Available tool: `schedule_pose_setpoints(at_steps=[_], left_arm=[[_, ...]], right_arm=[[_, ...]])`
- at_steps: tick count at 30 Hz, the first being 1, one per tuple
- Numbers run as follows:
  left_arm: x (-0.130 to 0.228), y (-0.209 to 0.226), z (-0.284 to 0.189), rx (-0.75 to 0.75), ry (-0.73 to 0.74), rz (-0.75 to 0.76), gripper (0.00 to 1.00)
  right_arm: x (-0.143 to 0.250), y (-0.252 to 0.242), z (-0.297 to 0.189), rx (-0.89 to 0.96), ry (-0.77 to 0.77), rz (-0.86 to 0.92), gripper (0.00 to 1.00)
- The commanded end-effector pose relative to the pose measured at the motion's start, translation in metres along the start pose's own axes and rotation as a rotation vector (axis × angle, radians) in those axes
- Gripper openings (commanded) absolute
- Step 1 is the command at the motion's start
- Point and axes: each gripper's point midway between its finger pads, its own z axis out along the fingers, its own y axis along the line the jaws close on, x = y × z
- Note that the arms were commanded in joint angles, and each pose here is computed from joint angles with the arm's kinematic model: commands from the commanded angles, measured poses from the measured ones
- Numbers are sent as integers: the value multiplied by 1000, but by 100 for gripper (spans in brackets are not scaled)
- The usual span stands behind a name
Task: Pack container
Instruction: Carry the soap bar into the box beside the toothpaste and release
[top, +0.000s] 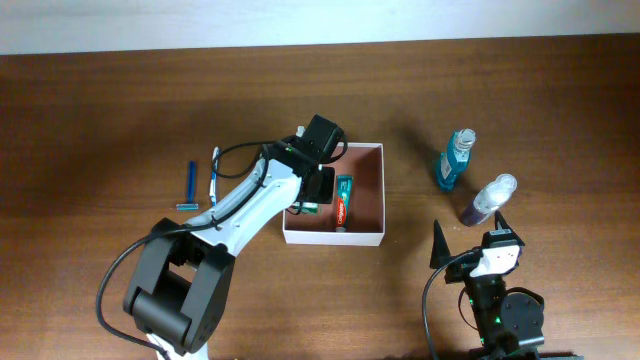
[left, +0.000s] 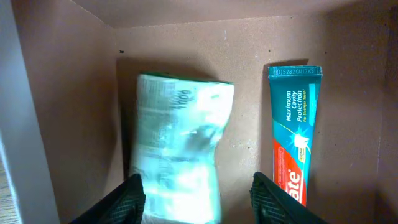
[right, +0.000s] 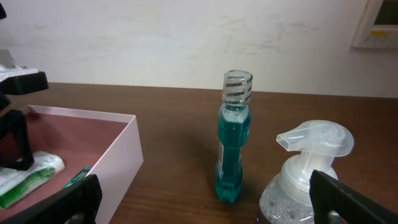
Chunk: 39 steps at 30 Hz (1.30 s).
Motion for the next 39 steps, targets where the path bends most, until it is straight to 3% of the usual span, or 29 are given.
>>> schedule_pose_setpoints(at_steps=[1,8,13,17,22,25,33,39], left_arm=[[-4,-3,0,-4,-5,-4,56],[-24,-11,-43,10,-25,4,55],[-54,-5,-110,-3,-105,154,56],[-57,36,-130,-139,-116,129,68],[-46,88,-125,-205,-23,55,70],[-45,103,-115,-136,15,94,70],[-37,160,-90,-106,51,-23,70],[-6,181,-45,-45,106,-84,71]], right_arm=[[3,-2,0,7,4,-6,99],[3,-2,0,7,4,-6,99],[3,-2,0,7,4,-6,98],[3,-2,0,7,4,-6,98],[3,-2,0,7,4,-6,98],[3,-2,0,7,4,-6,98],[3,-2,0,7,4,-6,98],[3,-2,0,7,5,-6,98]])
